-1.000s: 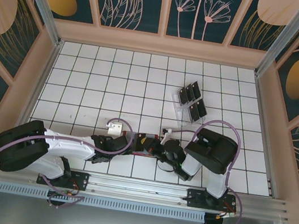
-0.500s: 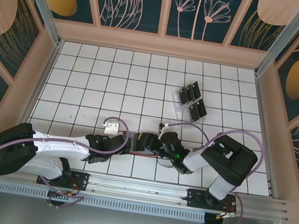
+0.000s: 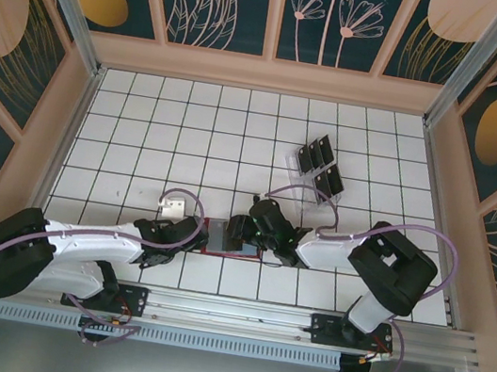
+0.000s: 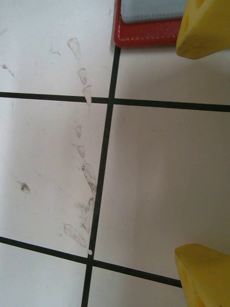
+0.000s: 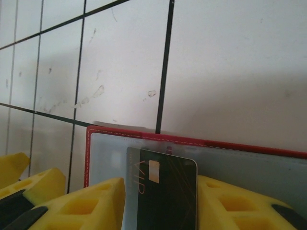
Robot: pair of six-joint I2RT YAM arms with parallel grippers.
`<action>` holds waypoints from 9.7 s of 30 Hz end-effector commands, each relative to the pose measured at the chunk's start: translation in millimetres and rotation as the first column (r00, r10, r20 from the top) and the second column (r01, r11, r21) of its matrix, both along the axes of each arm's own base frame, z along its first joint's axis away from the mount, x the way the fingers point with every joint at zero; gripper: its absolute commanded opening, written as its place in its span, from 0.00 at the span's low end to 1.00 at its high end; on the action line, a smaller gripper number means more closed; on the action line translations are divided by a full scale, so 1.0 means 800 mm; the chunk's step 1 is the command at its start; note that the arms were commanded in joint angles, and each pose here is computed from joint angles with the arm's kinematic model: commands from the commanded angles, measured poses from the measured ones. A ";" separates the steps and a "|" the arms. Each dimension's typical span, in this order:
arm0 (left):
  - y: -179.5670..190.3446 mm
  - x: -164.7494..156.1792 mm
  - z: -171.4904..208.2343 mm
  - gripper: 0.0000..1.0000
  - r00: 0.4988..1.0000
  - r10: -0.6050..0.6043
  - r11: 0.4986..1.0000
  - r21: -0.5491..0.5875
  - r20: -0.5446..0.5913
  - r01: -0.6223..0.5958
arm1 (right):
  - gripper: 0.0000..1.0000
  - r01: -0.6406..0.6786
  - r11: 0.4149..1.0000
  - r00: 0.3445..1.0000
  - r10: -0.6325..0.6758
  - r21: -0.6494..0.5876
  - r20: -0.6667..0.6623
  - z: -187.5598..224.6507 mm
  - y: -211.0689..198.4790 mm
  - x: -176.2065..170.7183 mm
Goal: Put the credit cards into the card holder
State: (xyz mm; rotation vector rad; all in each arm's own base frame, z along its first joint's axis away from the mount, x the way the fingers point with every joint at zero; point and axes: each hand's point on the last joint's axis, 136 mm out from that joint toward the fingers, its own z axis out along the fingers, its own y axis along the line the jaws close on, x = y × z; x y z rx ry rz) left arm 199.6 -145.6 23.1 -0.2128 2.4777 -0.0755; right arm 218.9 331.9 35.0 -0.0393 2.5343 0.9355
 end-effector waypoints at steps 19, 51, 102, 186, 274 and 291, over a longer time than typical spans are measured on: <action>0.004 -0.010 -0.030 0.98 0.998 -0.013 1.000 0.022 -0.059 0.014 | 0.25 -0.073 0.993 0.997 0.069 -0.090 -0.042 -0.019 0.016 -0.018; 0.001 -0.004 -0.004 0.99 0.999 -0.029 1.000 0.009 -0.020 0.029 | 0.44 0.013 0.983 0.999 -0.019 -0.181 -0.034 -0.028 -0.051 -0.028; -0.028 -0.009 -0.033 0.98 0.992 -0.111 0.993 -0.052 -0.066 0.107 | 0.05 -0.071 0.993 0.997 0.069 -0.096 -0.023 -0.001 0.009 -0.042; -0.020 -0.010 -0.020 0.99 0.997 -0.071 0.996 -0.062 -0.028 0.069 | 0.36 -0.097 0.994 0.995 0.095 -0.051 -0.030 0.015 0.007 -0.055; -0.007 -0.014 -0.025 0.98 0.996 -0.070 0.997 0.040 -0.062 0.073 | 0.18 -0.192 0.978 0.975 0.199 0.077 -0.101 0.011 0.050 -0.071; 0.018 -0.004 0.020 0.99 1.000 0.007 0.996 0.091 0.022 -0.009 | 0.35 -0.120 0.993 0.992 0.120 -0.005 0.030 0.063 0.004 -0.037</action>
